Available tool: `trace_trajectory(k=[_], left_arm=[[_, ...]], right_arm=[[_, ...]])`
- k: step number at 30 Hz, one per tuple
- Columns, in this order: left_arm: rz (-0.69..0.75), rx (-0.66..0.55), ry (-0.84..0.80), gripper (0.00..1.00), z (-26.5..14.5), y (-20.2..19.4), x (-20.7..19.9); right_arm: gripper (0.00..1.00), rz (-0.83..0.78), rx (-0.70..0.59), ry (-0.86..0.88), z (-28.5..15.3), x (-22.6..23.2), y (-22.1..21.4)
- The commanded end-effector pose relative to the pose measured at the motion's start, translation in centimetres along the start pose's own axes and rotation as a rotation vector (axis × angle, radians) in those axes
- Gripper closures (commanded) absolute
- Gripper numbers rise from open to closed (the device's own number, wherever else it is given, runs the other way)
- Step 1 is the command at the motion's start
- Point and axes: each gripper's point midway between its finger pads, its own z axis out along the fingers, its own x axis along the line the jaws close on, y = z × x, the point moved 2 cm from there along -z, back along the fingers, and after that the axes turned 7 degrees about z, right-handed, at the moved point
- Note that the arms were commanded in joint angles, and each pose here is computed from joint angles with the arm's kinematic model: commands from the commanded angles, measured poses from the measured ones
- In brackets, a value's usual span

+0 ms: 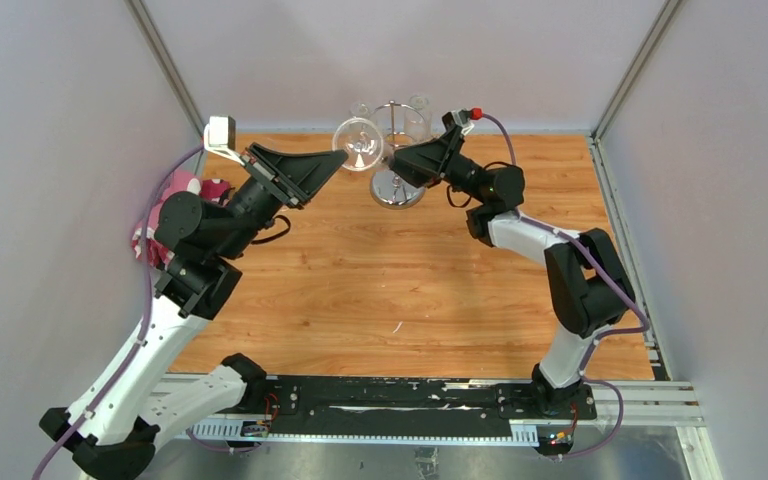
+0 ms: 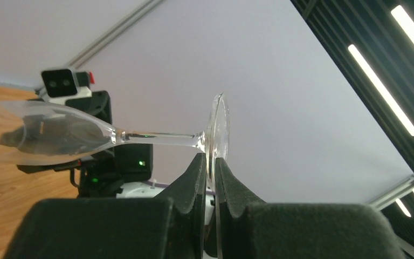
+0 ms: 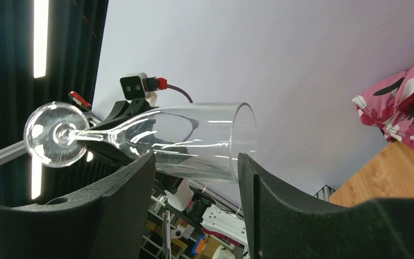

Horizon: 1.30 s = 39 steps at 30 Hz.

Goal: Take the wine glass off the wine glass rack

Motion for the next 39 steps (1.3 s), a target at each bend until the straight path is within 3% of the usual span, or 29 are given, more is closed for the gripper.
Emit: trace_trajectory(k=[1,7,20,31,32,35,38,39], left_arm=[[0.044,-0.06,0.116,1.0,-0.3,1.4,3.6],[0.073,-0.106,0.176,1.0,-0.7,3.0,5.4],[0.03,-0.045,0.258,1.0,0.1,0.8,10.6],[0.055,-0.009,0.336,1.0,-1.7,-0.5,13.0],[0.054,-0.006,0.337,1.0,-1.8,-0.6,13.1],[0.053,-0.001,0.343,1.0,-2.0,-0.9,13.4],[0.053,0.005,0.337,1.0,-1.8,-0.9,13.3],[0.053,0.008,0.337,1.0,-1.8,-1.0,13.4]], right_arm=[[0.39,-0.147,0.05,0.143,-0.2,6.0,-3.1],[0.39,-0.191,0.046,0.152,-1.1,7.1,-4.1],[0.43,-0.25,0.043,0.184,-1.6,9.2,-5.1],[0.47,-0.274,0.024,0.196,-1.7,9.7,-5.0],[0.5,-0.27,0.024,0.193,-1.7,9.6,-4.9],[0.7,-0.253,0.022,0.183,-1.5,9.0,-4.6],[0.98,-0.237,0.024,0.174,-1.4,8.4,-4.3],[1.0,-0.234,0.024,0.172,-1.4,8.3,-4.2]])
